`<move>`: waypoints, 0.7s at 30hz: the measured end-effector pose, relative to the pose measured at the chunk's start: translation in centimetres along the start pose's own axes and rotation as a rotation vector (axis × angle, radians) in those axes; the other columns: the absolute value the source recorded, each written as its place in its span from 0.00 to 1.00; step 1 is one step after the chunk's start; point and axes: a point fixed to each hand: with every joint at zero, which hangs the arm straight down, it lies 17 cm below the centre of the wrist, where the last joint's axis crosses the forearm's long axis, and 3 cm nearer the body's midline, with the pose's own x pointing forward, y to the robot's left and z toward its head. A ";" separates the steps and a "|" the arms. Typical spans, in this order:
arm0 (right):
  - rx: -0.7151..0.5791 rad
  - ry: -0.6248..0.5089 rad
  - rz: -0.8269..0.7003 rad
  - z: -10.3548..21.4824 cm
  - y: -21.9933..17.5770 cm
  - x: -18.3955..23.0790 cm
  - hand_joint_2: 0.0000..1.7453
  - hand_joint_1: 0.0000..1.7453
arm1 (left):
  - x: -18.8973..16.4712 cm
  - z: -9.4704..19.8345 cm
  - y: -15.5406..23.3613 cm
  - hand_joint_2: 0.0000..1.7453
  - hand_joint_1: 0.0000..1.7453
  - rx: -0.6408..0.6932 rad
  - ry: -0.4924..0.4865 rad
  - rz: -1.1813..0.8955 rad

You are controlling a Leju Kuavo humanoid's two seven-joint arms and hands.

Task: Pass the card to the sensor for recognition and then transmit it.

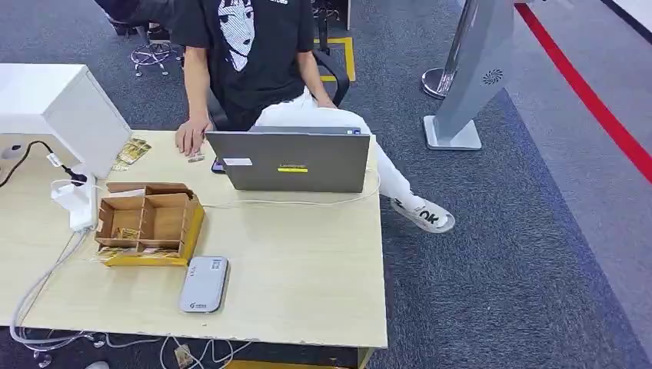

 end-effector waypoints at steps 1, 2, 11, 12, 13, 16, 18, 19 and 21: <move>-0.004 -0.004 -0.014 0.0 -0.2 0.2 1.00 0.00 | 0.0 0.1 0.0 1.00 0.00 -0.005 0.000 -0.001; -0.009 -0.008 -0.028 -0.1 -0.4 0.5 1.00 0.00 | -0.1 0.2 -0.3 1.00 0.00 -0.016 0.001 0.000; -0.040 -0.056 -0.160 -0.4 -2.3 2.8 1.00 0.00 | -1.4 1.1 -1.0 1.00 0.00 -0.055 0.032 -0.004; -0.045 -0.061 -0.173 -0.4 -2.6 3.1 1.00 0.00 | -1.6 1.2 -0.8 1.00 0.00 -0.056 0.038 -0.005; -0.048 -0.069 -0.191 -0.4 -2.8 3.4 1.00 0.00 | -1.9 1.3 -1.0 1.00 0.00 -0.061 0.044 -0.004; -0.065 -0.094 -0.236 -0.5 -3.8 4.4 1.00 0.00 | -2.8 1.8 -0.9 1.00 0.00 -0.070 0.068 -0.003; -0.069 -0.108 -0.264 -0.5 -4.1 5.0 1.00 0.00 | -3.5 2.1 -1.1 1.00 0.00 -0.080 0.086 -0.002; -0.069 -0.114 -0.275 -0.5 -4.2 5.2 1.00 0.00 | -3.8 2.3 -1.2 1.00 0.00 -0.085 0.095 -0.001; -0.076 -0.123 -0.302 -0.6 -4.6 5.8 1.00 0.00 | -4.8 2.7 -1.4 1.00 0.00 -0.096 0.121 0.004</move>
